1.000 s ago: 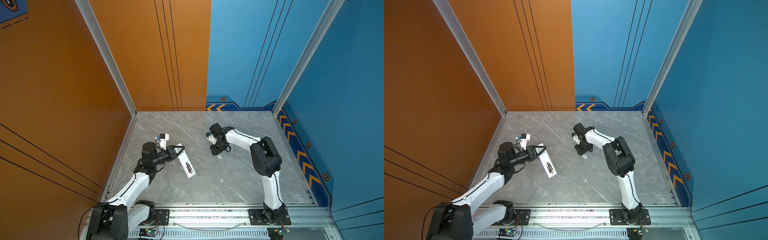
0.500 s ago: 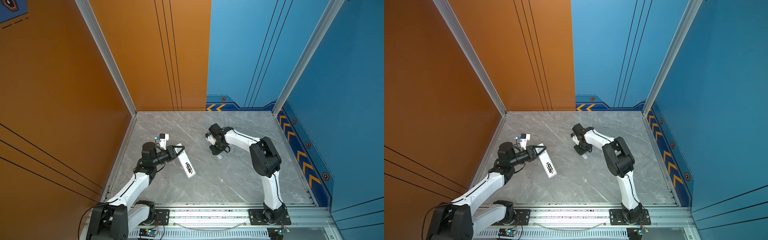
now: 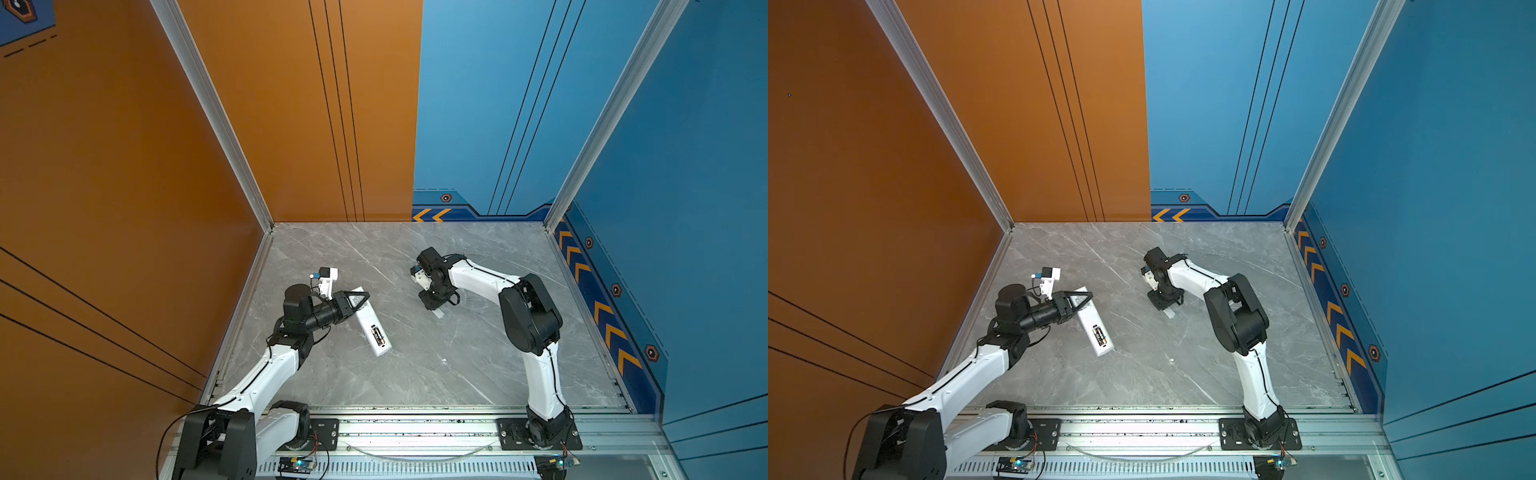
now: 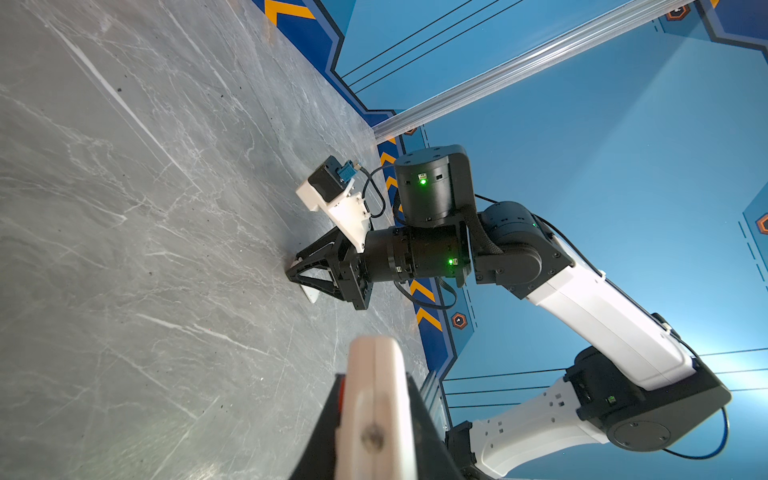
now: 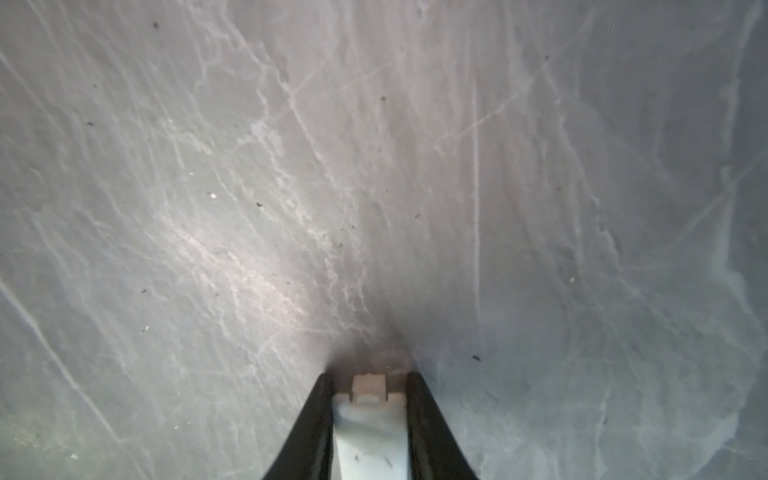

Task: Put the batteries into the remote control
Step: 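Close the right gripper on the white battery cover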

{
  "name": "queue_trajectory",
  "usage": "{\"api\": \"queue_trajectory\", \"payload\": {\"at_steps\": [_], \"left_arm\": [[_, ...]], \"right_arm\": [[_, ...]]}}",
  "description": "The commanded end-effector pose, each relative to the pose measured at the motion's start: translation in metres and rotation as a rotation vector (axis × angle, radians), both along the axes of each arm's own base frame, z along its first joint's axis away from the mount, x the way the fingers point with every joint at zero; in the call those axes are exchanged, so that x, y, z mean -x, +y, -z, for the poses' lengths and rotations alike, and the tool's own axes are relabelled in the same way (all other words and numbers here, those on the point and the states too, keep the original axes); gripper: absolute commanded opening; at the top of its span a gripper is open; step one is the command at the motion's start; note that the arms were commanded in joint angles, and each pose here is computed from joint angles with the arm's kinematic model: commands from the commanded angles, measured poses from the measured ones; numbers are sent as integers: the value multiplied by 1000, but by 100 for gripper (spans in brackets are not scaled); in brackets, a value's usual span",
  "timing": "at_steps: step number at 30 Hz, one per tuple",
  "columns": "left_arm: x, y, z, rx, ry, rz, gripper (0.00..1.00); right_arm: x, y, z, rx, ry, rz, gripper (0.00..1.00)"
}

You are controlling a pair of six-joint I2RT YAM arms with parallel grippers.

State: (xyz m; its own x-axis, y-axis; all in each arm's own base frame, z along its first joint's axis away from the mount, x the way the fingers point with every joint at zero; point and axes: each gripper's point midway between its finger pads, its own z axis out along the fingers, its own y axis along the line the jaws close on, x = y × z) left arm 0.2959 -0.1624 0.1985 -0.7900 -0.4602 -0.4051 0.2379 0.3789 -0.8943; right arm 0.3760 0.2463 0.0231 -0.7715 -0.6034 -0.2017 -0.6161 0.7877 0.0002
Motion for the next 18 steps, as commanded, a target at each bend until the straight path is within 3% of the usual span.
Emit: {"api": "queue_trajectory", "payload": {"at_steps": [1,18], "left_arm": [[2,2,-4,2,-23,2,0],[2,2,-4,3,-21,1,0]], "right_arm": [[4,-6,12,65,23,-8,27],[4,-7,14,111,13,-21,34]]}}
